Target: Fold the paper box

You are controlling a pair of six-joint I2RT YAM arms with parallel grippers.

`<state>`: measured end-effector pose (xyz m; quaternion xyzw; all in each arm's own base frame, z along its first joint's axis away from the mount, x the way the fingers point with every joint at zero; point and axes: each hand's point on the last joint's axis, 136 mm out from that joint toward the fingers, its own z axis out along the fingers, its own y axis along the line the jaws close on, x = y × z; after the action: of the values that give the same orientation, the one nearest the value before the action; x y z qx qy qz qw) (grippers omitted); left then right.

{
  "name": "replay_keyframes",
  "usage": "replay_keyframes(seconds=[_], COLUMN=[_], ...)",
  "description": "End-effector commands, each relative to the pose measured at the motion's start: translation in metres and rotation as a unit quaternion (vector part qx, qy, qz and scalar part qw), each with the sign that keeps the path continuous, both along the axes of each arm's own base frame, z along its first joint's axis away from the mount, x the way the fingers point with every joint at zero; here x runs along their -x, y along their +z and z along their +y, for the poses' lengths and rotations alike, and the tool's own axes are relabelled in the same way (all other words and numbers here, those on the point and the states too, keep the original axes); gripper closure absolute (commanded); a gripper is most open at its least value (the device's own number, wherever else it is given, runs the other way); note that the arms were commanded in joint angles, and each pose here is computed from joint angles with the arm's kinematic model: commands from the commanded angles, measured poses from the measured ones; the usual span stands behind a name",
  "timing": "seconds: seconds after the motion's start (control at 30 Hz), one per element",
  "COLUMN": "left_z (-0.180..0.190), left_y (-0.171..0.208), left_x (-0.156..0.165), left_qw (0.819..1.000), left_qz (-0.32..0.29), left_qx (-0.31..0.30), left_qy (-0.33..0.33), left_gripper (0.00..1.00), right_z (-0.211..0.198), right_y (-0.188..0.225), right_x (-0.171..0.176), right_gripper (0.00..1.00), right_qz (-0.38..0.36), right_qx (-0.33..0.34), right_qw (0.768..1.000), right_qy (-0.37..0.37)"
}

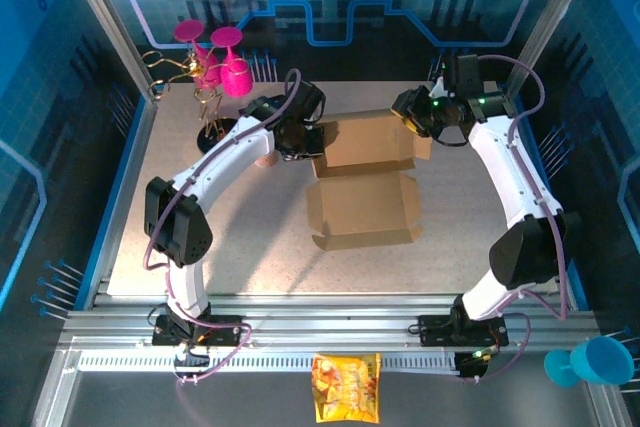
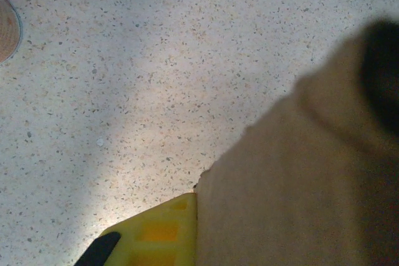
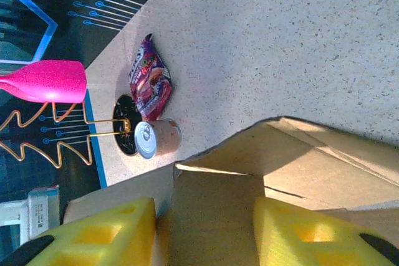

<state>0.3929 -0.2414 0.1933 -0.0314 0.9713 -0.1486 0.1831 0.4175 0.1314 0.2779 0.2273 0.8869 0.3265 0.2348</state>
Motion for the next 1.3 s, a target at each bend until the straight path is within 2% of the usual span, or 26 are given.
replay_keyframes(seconds=[0.0, 0.43, 0.57, 0.73, 0.87, 1.0, 1.03, 1.1, 1.17, 1.2, 1.27], left_z=[-0.004, -0.009, -0.009, -0.009, -0.011, -0.009, -0.009, -0.007, -0.006, -0.005, -0.005], left_y=[0.010, 0.015, 0.016, 0.018, 0.020, 0.023, 0.024, 0.025, 0.027, 0.027, 0.029], left_x=[0.000, -0.002, -0.002, -0.002, 0.000, 0.001, 0.000, 0.001, 0.000, -0.001, 0.000], left_qw=[1.000, 1.000, 1.000, 1.000, 1.000, 1.000, 1.000, 1.000, 1.000, 1.000, 1.000], left_qz=[0.002, -0.002, -0.002, -0.002, -0.004, -0.004, -0.005, -0.005, -0.006, -0.007, -0.008], left_qx=[0.013, 0.020, 0.021, 0.022, 0.025, 0.025, 0.026, 0.023, 0.020, 0.019, 0.019], left_qy=[-0.014, -0.017, -0.018, -0.017, -0.016, -0.012, -0.010, -0.008, -0.007, -0.006, -0.007], left_gripper=[1.00, 1.00, 1.00, 1.00, 1.00, 1.00, 1.00, 1.00, 1.00, 1.00, 1.00], right_z=[0.004, 0.019, 0.021, 0.019, 0.019, 0.017, 0.016, 0.009, -0.004, -0.012, -0.029], right_y=[0.004, 0.016, 0.021, 0.026, 0.026, 0.030, 0.033, 0.041, 0.049, 0.051, 0.047], right_x=[0.004, 0.002, 0.001, 0.001, 0.000, 0.000, -0.001, 0.002, 0.010, 0.015, 0.030], right_gripper=[0.57, 0.66, 0.76, 0.91, 1.00, 1.00, 0.96, 0.70, 0.51, 0.46, 0.42], right_qz=[0.001, 0.003, 0.003, 0.003, 0.003, -0.004, -0.009, -0.034, -0.065, -0.081, -0.099], right_qx=[0.007, -0.079, -0.110, -0.121, -0.135, -0.139, -0.139, -0.128, -0.107, -0.096, -0.078], right_qw=[1.000, 0.997, 0.993, 0.991, 0.989, 0.988, 0.988, 0.988, 0.989, 0.988, 0.986], right_qy=[0.008, -0.023, -0.040, -0.056, -0.067, -0.072, -0.072, -0.073, -0.082, -0.088, -0.107])
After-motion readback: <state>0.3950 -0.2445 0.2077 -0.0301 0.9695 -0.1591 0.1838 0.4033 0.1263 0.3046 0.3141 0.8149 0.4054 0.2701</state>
